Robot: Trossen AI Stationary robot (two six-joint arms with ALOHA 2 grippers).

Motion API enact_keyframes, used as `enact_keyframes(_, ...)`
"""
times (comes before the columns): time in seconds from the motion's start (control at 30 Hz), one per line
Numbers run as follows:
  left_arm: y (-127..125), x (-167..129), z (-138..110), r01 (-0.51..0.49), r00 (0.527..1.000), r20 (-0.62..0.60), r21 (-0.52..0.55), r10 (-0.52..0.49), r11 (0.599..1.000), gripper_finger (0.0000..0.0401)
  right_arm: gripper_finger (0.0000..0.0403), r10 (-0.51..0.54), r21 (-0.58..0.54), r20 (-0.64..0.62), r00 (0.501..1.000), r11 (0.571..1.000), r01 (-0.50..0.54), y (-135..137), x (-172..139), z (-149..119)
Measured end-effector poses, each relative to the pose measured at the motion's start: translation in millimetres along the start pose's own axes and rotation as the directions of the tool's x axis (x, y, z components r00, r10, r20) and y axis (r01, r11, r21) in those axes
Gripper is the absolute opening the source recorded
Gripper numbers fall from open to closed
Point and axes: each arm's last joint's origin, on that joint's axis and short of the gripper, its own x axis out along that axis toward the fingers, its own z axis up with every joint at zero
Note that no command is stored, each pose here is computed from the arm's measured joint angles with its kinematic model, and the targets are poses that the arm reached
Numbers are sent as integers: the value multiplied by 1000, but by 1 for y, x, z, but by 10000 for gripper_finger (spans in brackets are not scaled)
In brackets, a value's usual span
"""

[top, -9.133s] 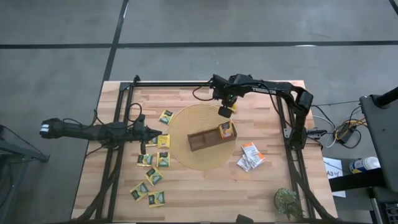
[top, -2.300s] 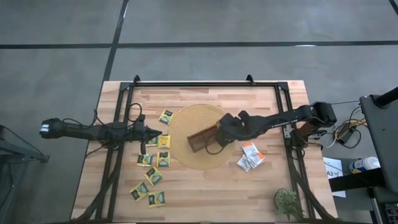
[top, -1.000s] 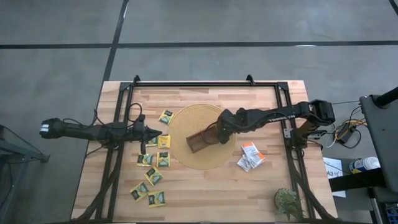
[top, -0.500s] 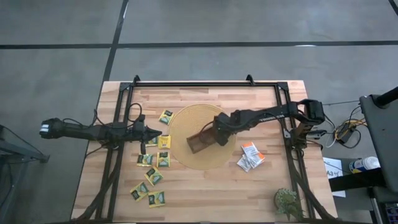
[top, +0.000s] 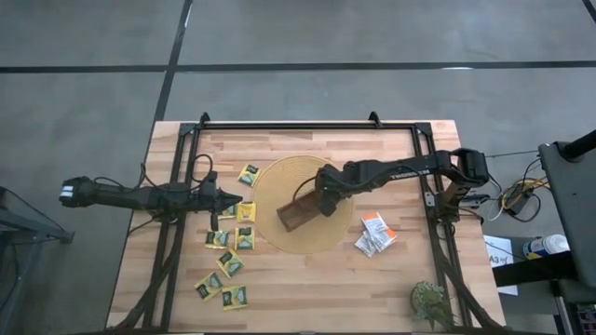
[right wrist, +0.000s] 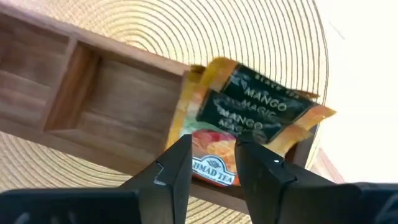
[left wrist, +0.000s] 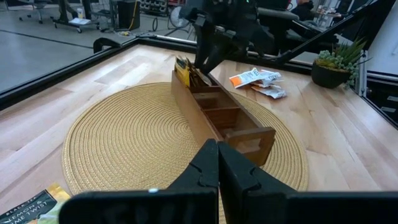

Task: Pick & Place Tea
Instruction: Put the orange tea bag into the right section of the wooden organizer, then adjust the wooden organizer on the tablemat

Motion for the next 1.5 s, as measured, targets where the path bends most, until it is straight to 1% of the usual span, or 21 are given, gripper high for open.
enact_keyframes(0.17, 0, 0, 0, 0, 1000, 0, 0, 0, 1000, 0, 118, -1, -32, -5, 1000, 999, 1, 3, -3, -1)
enact_keyframes(0.4, 0, 0, 0, 0, 1000, 0, 0, 0, 1000, 0, 109, 11, -34, 10, 1000, 999, -11, 5, -7, 1)
enact_keyframes(0.5, 0, 0, 0, 0, 1000, 0, 0, 0, 1000, 0, 103, 6, -45, -16, 1000, 999, -6, 7, -9, -4)
enact_keyframes(0.7, 0, 0, 0, 0, 1000, 0, 0, 0, 1000, 0, 89, -34, 56, -79, 996, 998, 39, 9, -10, -17)
enact_keyframes(0.87, 0, 0, 0, 0, 1000, 0, 0, 0, 1000, 0, 84, -39, 69, -76, 996, 997, 44, 10, -10, -17)
enact_keyframes(1.03, 0, 0, 0, 0, 1000, 0, 0, 0, 1000, 0, 84, -99, 71, -63, 993, 992, 104, 6, -12, -18)
enact_keyframes(1.1, 0, 0, 0, 0, 1000, 0, 0, 0, 1000, 0, 84, -126, 88, -55, 990, 988, 131, 3, -14, -18)
enact_keyframes(1.3, 0, 0, 0, 0, 1000, 0, 0, 0, 1000, 0, 84, -251, 157, -12, 968, 956, 249, -6, -21, -22)
enact_keyframes(1.5, 0, 0, 0, 0, 1000, 0, 0, 0, 1000, 0, 84, -253, 183, -3, 967, 951, 249, -9, -13, -26)
